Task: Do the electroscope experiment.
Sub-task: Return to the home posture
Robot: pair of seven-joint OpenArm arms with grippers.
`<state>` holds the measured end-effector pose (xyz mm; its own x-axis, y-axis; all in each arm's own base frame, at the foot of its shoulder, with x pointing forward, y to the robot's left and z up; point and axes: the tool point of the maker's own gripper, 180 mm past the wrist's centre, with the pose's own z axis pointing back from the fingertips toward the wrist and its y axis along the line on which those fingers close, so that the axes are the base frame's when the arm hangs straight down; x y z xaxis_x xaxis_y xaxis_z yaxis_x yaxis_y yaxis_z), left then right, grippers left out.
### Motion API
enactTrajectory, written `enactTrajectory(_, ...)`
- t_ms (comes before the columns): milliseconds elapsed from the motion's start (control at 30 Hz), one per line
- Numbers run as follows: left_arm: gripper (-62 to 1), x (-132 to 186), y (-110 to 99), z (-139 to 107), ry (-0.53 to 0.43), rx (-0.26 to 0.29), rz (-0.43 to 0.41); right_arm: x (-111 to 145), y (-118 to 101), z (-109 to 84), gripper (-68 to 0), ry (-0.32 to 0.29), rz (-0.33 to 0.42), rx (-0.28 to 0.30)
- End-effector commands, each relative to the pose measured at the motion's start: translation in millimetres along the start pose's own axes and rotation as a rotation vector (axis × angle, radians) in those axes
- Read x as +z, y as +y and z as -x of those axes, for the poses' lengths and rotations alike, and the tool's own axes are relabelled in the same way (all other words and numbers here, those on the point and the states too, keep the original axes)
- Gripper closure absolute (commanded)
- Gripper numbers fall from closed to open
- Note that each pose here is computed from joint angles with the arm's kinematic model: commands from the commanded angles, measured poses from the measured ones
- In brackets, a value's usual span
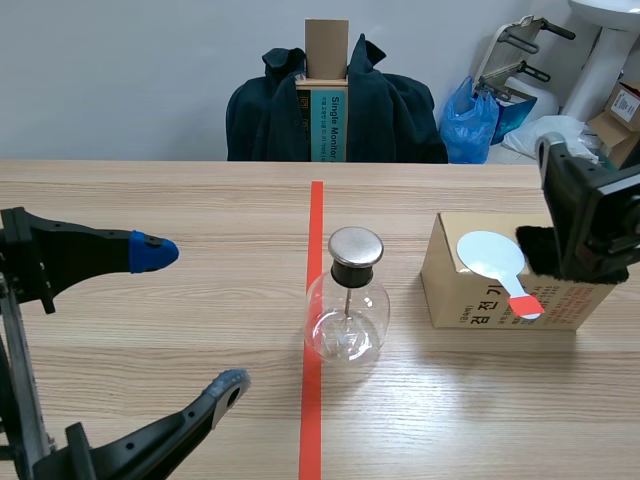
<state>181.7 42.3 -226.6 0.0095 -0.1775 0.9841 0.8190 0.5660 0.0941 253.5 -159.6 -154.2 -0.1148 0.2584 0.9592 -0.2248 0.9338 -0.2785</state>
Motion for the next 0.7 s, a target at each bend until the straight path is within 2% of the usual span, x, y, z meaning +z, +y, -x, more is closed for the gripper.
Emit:
enactTrajectory(0, -62.3, -1.2, -0.7, -7.1, -0.034, 0.007, 0.000, -1.3, 0.5, -4.1, -67.9, -0.025, -0.010, 0.004)
enactTrajectory(67, -62.3, -1.2, -0.7, -7.1, -0.034, 0.007, 0.000, -0.8, 7.4, -3.6, -67.9, -0.023, -0.045, -0.009)
enactTrajectory(133, -62.3, -1.2, -0.7, -7.2, -0.034, 0.007, -0.001, -0.5, 8.7, -0.9, -67.9, -0.009, -0.049, -0.015)
enactTrajectory(400, -62.3, -1.2, -0.7, -7.0, -0.033, 0.007, 0.000, 1.3, 8.5, 20.1, -67.9, 0.102, -0.042, -0.021)
enactTrajectory(667, -62.3, -1.2, -0.7, -7.0, -0.033, 0.007, 0.000, 1.3, 8.5, 20.0, -67.9, 0.102, -0.042, -0.020)
